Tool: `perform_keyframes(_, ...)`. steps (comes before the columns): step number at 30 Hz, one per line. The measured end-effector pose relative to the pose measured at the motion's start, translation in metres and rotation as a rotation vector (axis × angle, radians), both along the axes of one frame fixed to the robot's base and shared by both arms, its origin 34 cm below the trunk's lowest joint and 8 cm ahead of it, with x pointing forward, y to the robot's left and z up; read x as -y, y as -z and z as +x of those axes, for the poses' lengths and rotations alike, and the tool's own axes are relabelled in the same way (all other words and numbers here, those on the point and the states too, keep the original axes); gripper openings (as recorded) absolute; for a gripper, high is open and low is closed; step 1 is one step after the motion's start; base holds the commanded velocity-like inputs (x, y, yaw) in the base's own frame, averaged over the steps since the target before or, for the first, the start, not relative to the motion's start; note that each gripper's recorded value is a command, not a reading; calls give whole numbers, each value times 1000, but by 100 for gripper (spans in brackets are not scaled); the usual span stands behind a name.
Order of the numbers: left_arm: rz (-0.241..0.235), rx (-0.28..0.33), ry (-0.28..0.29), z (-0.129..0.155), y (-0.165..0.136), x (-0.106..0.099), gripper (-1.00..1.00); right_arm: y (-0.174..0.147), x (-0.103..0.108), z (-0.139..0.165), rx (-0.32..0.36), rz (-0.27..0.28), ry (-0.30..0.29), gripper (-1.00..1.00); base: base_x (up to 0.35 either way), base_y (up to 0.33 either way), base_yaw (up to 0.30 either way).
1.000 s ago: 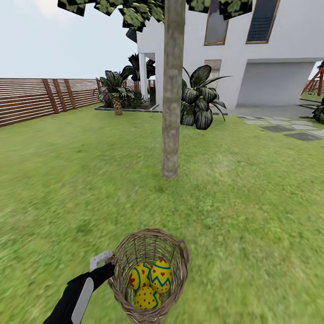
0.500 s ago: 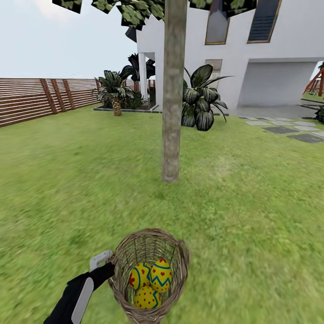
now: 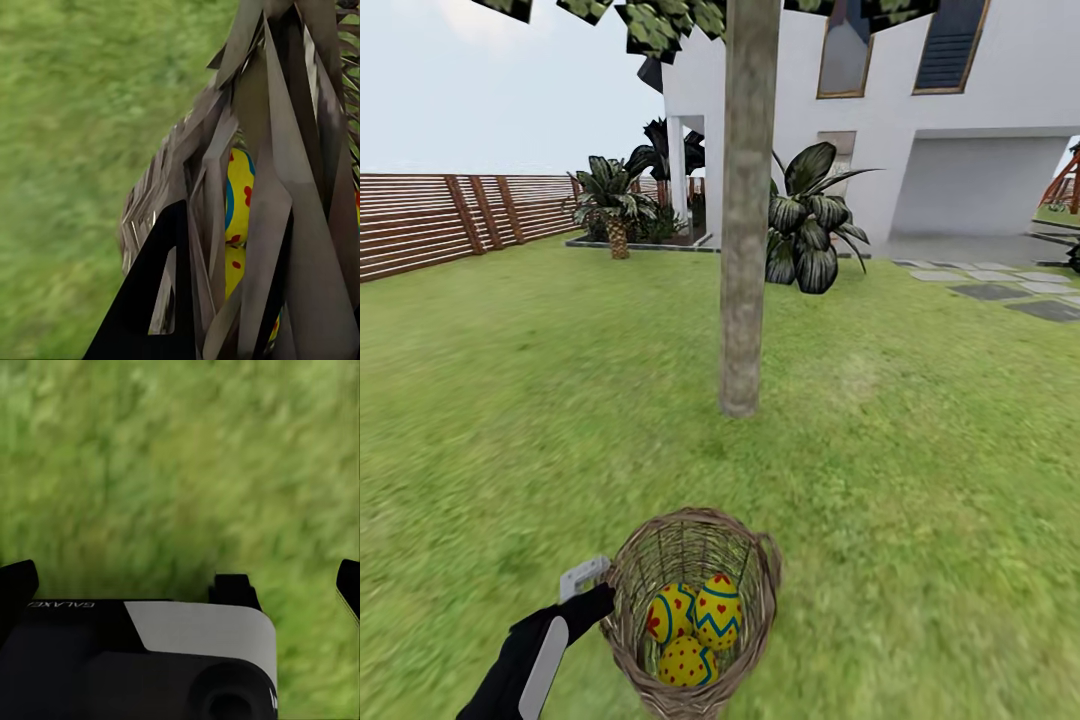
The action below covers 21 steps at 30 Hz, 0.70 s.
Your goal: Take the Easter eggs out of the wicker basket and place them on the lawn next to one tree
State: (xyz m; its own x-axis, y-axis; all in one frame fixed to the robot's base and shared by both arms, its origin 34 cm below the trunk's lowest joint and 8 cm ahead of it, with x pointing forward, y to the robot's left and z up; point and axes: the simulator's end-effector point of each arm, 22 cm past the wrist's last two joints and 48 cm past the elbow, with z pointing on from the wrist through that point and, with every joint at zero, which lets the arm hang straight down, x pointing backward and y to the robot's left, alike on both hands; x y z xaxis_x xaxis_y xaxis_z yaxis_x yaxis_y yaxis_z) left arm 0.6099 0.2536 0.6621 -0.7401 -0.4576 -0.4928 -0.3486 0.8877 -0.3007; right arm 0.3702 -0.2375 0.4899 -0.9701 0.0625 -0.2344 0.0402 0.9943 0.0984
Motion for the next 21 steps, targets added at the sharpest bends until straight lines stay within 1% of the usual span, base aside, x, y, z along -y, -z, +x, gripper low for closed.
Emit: perform_keyframes(21, 0, 1, 0, 0, 0, 0, -100, 0, 0, 0, 2, 0, 0, 100, 339, 0, 0)
